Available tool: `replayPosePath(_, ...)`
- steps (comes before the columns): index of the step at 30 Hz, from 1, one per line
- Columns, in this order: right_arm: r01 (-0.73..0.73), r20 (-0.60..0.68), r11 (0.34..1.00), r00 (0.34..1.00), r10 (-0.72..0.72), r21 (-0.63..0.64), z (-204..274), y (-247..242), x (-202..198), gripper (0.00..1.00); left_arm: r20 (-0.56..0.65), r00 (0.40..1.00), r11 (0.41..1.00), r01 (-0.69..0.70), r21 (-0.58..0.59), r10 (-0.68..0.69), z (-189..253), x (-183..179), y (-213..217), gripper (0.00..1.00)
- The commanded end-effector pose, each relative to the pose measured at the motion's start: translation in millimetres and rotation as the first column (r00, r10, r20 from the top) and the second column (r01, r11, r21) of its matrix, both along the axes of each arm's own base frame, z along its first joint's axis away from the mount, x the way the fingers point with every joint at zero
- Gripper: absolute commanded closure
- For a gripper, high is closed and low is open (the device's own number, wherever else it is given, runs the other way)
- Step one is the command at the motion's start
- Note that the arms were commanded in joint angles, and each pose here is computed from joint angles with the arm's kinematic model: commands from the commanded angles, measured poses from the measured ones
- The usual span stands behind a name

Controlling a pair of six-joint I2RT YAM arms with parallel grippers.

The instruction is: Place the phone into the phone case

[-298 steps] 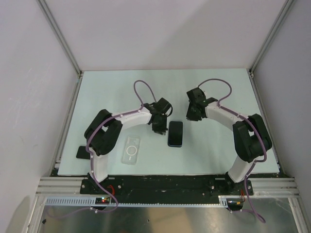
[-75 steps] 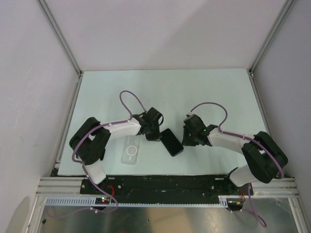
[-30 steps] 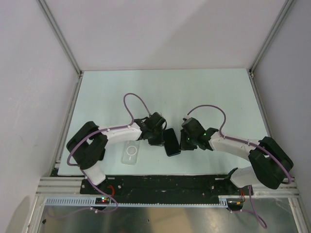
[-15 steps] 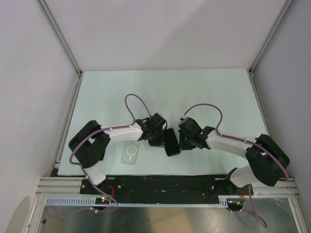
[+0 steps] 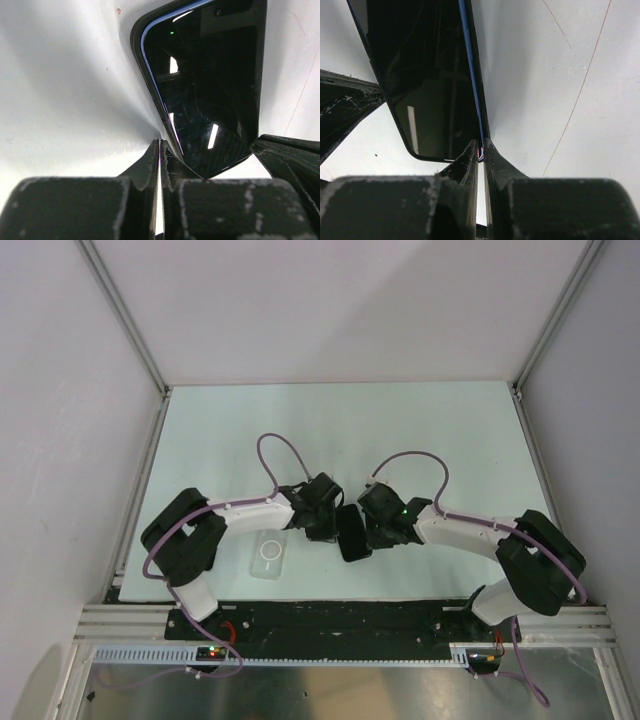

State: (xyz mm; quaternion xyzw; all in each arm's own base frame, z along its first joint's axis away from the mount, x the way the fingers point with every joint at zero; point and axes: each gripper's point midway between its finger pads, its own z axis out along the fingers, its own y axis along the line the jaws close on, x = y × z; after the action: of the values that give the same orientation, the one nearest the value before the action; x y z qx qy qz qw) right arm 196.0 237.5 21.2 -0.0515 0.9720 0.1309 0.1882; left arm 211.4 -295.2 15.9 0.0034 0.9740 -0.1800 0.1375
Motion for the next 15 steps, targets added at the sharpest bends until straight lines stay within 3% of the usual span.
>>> replayPosePath(1, 0.027, 0.000, 0.992, 1.000, -0.027, -0.124, -29.2, -5.6, 5.5, 0.91, 0.073, 0.997, 0.998, -0.004, -0.067, 0.009, 30.4, 12.0, -8.6, 0.94)
replayPosePath(6, 0.022, 0.027, 0.986, 0.999, -0.018, -0.167, -22.0, -0.6, 15.4, 0.88, 0.107, 0.994, 0.997, -0.021, -0.080, 0.030, 47.0, 14.5, 3.4, 0.93)
replayPosePath(15, 0.051, 0.203, 0.999, 0.978, -0.049, -0.005, 57.7, 17.2, 55.5, 0.69, 0.133, 0.989, 0.995, -0.059, -0.078, 0.069, 55.0, 35.7, 17.9, 0.93)
